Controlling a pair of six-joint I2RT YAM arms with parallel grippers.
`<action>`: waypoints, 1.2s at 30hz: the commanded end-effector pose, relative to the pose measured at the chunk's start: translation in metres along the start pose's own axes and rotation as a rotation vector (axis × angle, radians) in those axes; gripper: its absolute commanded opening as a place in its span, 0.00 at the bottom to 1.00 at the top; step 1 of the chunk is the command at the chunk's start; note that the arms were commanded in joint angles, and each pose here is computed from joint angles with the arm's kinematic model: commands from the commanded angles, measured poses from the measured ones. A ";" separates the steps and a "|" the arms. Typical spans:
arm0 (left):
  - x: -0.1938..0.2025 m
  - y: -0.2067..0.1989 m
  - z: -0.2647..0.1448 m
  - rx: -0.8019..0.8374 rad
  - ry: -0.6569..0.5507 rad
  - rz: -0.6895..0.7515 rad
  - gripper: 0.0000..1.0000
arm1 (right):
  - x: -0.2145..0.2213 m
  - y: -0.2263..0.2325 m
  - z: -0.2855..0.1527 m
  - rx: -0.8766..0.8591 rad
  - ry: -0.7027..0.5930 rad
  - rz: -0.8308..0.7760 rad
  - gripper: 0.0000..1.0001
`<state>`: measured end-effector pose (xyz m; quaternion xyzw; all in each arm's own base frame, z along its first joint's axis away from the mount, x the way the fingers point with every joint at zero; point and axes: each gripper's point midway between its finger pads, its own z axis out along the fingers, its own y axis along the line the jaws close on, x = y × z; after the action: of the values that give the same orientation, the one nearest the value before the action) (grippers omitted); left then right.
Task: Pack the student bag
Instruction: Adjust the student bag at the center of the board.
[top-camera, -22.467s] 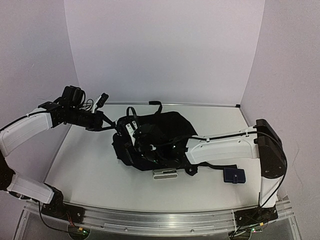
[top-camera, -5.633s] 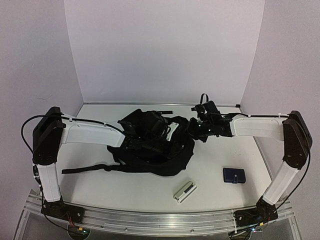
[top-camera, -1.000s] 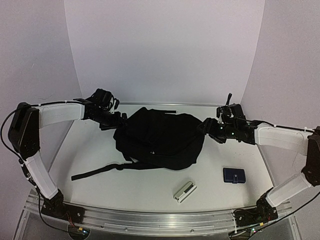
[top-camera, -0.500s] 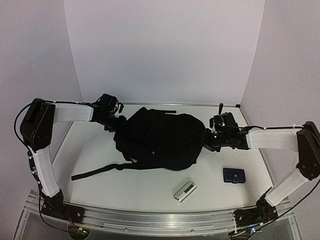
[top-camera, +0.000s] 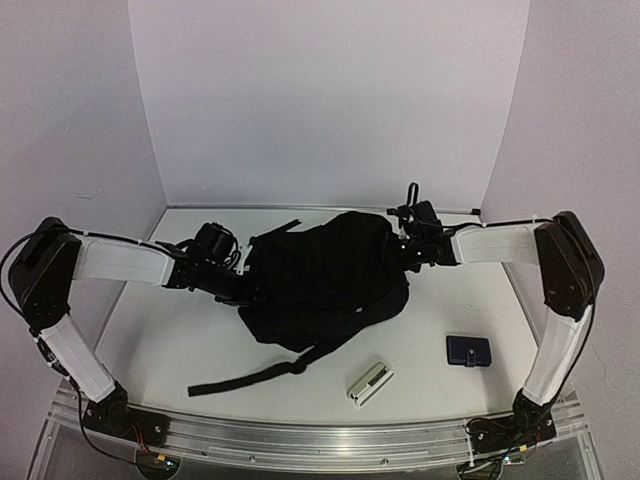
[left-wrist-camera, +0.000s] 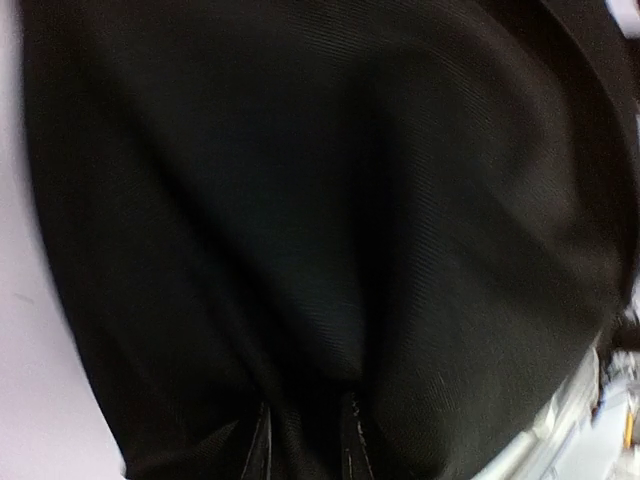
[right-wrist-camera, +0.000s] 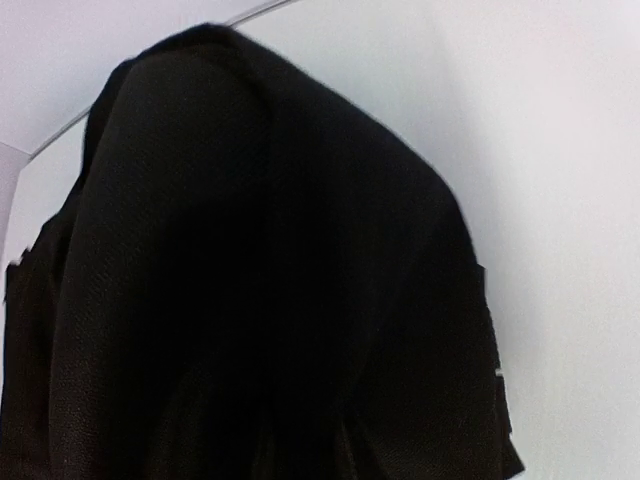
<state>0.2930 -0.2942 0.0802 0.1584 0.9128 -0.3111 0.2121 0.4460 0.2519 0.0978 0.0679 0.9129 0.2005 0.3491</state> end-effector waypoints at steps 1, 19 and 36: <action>0.029 -0.076 -0.031 0.209 0.038 0.054 0.28 | -0.064 0.026 0.006 0.023 -0.146 -0.107 0.31; -0.095 -0.007 -0.085 0.002 -0.225 -0.025 0.85 | -0.020 0.017 -0.087 -0.065 -0.051 0.026 0.81; -0.107 0.058 -0.005 -0.073 -0.149 -0.112 0.77 | 0.073 0.008 -0.092 -0.185 0.076 0.198 0.61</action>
<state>0.3959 -0.2512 0.0997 0.0775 0.9250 -0.2740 0.2517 0.3190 0.2220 0.1058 0.1197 0.9163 0.2551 0.2845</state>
